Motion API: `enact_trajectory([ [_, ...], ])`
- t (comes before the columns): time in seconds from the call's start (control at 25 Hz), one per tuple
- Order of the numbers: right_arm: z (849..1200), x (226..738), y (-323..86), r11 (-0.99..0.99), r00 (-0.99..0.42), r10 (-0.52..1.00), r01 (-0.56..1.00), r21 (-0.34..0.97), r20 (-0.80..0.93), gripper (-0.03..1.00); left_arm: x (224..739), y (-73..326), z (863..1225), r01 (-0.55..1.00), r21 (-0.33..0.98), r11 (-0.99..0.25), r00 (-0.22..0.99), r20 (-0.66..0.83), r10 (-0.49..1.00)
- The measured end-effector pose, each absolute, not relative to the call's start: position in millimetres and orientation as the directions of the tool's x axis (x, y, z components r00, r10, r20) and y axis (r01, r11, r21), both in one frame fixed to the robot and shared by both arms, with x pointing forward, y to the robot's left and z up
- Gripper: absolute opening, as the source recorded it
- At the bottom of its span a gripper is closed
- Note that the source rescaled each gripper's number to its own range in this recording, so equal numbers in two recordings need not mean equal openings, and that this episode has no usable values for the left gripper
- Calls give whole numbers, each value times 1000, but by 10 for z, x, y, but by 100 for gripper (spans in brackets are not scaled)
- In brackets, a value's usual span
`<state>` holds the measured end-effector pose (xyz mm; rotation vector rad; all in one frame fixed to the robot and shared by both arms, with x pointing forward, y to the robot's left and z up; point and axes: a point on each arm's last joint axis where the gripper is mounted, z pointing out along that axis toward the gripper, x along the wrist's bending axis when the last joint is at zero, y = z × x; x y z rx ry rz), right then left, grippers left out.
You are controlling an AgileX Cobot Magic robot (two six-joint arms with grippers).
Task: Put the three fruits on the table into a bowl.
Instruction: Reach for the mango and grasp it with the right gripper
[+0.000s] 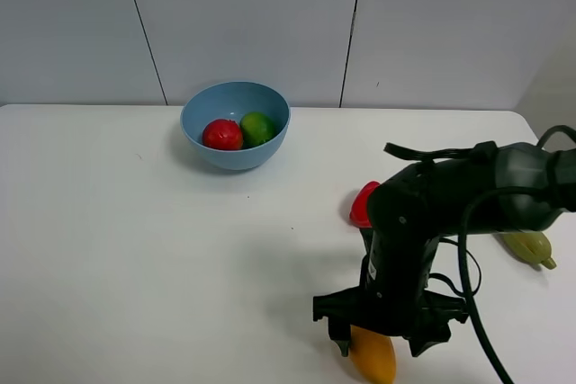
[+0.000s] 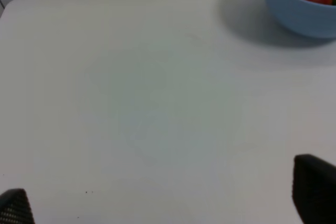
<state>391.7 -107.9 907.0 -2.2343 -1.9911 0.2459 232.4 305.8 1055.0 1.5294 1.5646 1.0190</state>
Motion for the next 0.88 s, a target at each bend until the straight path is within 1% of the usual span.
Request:
enact_trajectory([
  [0.08, 9068, 3927, -1089, -102, 96, 995, 975, -199, -37, 50, 2324, 3058, 10550, 436, 900, -13, -45, 36, 998],
  [0.16, 9066, 3933, -1097, -91, 84, 996, 977, -192, -43, 50, 2324, 3058, 10550, 436, 900, -13, -45, 36, 998],
  [0.44, 9062, 3957, -1113, -64, 56, 997, 984, -165, -53, 51, 2324, 3058, 10550, 436, 900, -13, -45, 36, 998],
  [0.88, 8982, 3909, -1167, -71, 65, 997, 985, -159, -47, 51, 2324, 3058, 10550, 436, 900, -13, -45, 36, 998],
])
